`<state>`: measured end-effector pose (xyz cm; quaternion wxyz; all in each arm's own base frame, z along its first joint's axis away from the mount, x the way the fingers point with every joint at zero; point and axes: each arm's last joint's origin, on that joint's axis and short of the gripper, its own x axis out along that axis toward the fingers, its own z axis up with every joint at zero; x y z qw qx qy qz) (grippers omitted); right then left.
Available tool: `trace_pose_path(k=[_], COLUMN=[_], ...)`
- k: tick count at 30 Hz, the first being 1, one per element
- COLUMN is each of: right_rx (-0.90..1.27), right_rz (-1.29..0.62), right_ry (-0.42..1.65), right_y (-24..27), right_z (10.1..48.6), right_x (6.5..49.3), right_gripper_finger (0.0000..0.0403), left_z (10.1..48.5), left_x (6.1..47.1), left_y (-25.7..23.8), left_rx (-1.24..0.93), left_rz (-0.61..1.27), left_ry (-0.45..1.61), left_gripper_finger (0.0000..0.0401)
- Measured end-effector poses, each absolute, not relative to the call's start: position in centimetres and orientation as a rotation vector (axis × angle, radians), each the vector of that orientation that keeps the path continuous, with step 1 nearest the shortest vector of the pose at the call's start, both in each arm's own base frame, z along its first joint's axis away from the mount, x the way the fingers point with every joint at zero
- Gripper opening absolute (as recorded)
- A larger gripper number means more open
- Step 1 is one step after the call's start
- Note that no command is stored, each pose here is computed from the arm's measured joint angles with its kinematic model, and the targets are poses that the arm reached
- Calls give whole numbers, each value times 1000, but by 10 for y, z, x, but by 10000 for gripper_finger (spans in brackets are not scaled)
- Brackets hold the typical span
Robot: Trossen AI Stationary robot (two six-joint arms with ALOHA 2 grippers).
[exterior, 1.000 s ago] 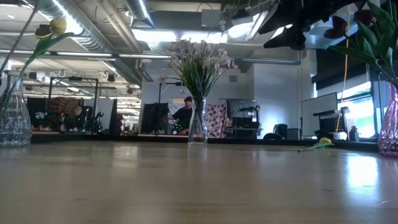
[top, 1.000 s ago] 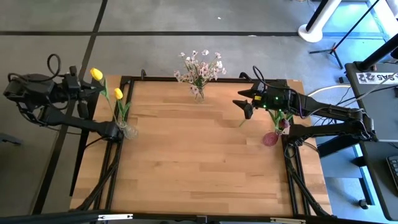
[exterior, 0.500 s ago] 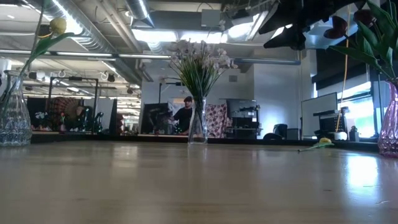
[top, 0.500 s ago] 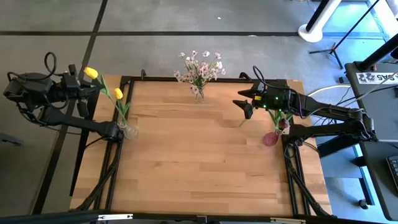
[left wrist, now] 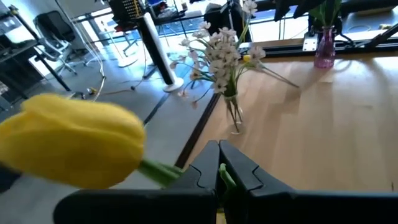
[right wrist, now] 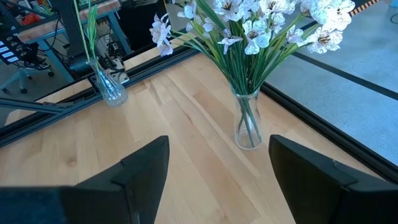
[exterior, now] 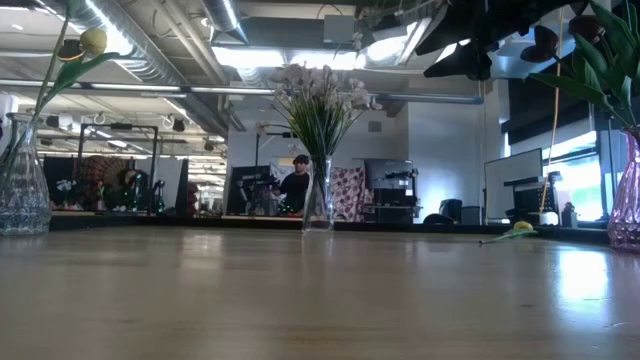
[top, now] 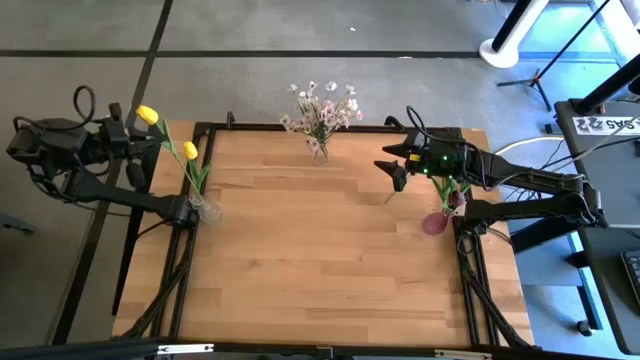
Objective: Sort flowers into vase by color
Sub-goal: Put the left yellow flower into the bottom transparent vase
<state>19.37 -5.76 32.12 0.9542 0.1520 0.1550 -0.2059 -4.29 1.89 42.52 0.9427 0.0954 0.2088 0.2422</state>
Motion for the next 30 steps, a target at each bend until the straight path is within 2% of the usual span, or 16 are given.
trace_pose_path(k=[8,16,22,26,30], right_rx=[309,309,295,283,270], right_rz=[-418,-419,-416,-415,-463], right_ry=[315,313,316,316,302], right_y=[-58,-58,-58,-58,-59], right_z=[321,321,321,322,322], right_x=[194,194,194,194,194], right_gripper_finger=[276,276,276,276,276], left_z=[421,418,397,384,374], left_x=[-47,-39,-18,-7,-4], left_y=[19,16,14,10,8], left_rx=[160,80,46,-46,-157], left_rz=[502,413,390,310,311], left_ry=[468,456,556,617,677], left_gripper_finger=[0,0,0,0,0])
